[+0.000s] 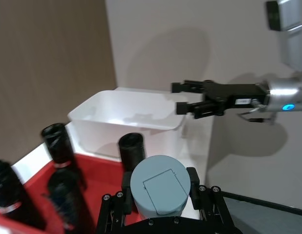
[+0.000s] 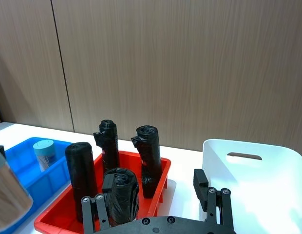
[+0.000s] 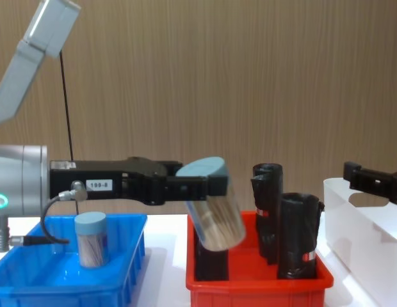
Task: Pick the cotton swabs from the blue box and place them into the white box.
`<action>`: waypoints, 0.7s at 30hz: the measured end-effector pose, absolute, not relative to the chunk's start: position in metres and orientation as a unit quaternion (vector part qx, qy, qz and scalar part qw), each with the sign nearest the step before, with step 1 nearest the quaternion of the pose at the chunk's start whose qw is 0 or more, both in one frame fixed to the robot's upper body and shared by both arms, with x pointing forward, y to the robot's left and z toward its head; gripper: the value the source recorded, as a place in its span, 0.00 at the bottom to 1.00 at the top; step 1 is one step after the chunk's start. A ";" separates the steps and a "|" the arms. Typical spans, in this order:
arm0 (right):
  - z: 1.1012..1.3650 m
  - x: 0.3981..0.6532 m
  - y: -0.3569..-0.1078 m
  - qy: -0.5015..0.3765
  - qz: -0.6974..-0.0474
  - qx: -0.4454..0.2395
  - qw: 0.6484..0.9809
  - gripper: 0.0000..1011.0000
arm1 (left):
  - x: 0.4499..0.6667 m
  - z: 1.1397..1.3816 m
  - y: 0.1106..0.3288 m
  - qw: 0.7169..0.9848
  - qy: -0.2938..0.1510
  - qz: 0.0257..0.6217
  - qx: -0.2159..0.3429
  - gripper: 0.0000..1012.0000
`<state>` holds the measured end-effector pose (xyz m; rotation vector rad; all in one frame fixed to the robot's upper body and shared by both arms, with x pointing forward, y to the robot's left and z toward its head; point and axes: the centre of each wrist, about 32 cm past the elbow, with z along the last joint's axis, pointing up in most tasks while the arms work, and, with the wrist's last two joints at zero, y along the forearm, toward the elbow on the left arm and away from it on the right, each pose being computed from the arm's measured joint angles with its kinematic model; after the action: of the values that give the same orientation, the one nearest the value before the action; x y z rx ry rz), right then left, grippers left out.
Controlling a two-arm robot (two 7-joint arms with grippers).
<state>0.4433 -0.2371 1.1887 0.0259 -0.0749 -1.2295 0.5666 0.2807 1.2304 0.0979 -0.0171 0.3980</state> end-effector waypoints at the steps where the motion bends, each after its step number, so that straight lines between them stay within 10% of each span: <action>1: 1.189 0.443 -0.237 -0.035 -0.577 0.012 0.816 0.99 | 0.567 1.230 0.280 0.980 -0.008 0.192 0.048 0.66; 21: 1.189 0.443 -0.237 -0.035 -0.575 0.012 0.817 0.99 | 0.577 1.230 0.269 0.993 -0.008 0.108 0.040 0.66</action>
<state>0.4433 -0.2372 1.1888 0.0259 -0.0751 -1.2264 0.5771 0.2690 1.2305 0.0804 -0.0169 0.2172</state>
